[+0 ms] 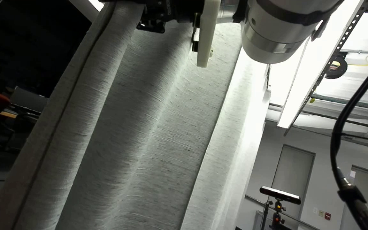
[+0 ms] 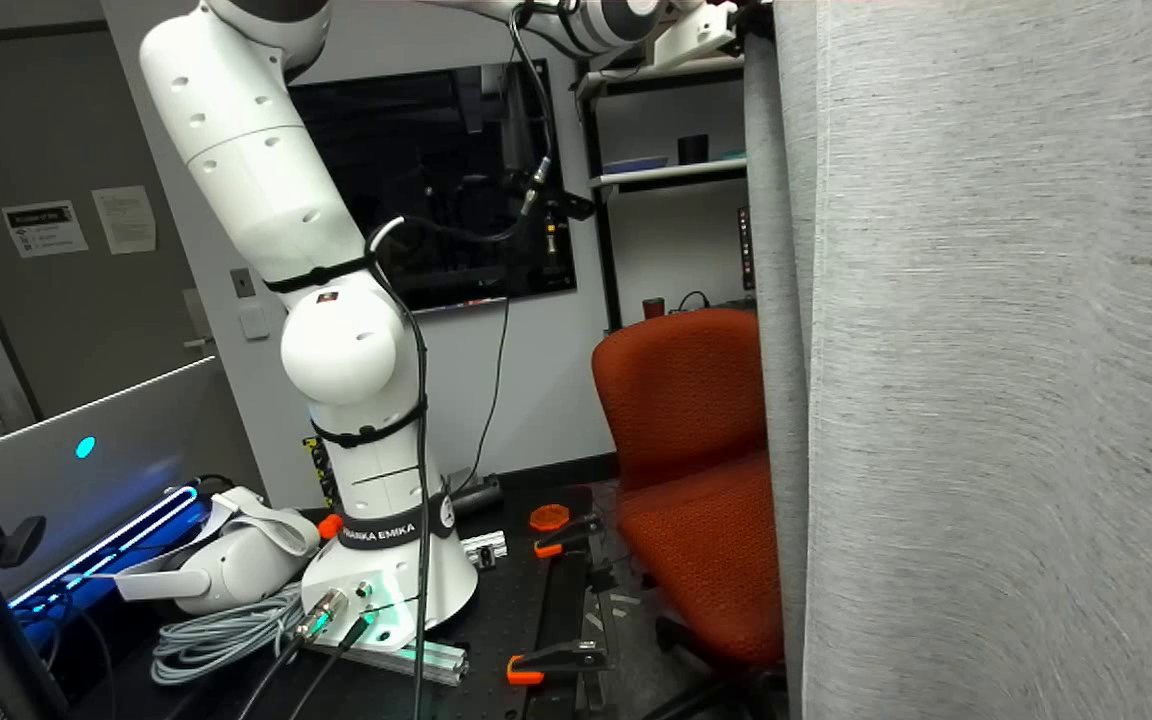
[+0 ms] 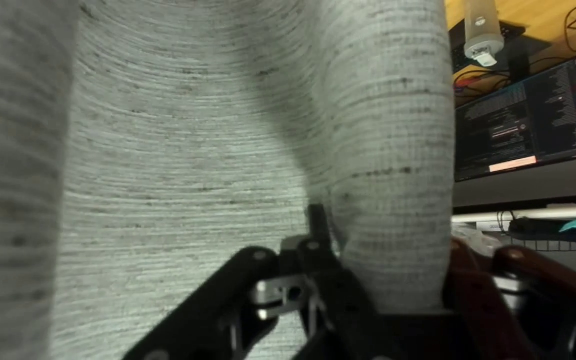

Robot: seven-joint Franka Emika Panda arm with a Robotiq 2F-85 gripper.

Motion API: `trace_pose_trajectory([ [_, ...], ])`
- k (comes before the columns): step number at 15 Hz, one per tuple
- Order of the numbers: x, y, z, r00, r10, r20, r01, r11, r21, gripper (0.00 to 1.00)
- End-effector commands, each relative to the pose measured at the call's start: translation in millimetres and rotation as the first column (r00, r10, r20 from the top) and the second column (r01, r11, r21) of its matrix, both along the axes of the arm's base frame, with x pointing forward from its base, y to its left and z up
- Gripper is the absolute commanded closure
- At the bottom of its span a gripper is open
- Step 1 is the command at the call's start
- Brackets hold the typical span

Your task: Slide the curtain to the right

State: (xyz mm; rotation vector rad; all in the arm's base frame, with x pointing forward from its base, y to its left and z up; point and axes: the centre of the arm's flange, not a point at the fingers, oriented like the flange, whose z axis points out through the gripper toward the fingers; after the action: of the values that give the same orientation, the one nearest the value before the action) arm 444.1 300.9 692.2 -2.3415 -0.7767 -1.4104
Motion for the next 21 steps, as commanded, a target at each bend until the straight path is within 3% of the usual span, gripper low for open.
trace_pose_trajectory([
  [1, 31.7, -8.0, 9.2, 0.999, -0.042, -0.001, 0.042, 0.998, 0.038, 0.92],
  [2, 39.3, -14.2, 10.4, 0.998, -0.060, -0.005, 0.060, 0.997, 0.044, 1.00],
  [6, 79.1, -60.5, 17.1, 0.982, -0.189, -0.025, 0.190, 0.979, 0.078, 0.99],
  [10, 128.1, -142.1, 29.5, 0.923, -0.382, -0.056, 0.386, 0.915, 0.121, 0.99],
  [16, 195.3, -297.0, 52.4, 0.742, -0.666, -0.069, 0.667, 0.725, 0.172, 0.99],
  [21, 225.6, -412.0, 56.4, 0.583, -0.800, -0.144, 0.810, 0.558, 0.181, 0.99],
])
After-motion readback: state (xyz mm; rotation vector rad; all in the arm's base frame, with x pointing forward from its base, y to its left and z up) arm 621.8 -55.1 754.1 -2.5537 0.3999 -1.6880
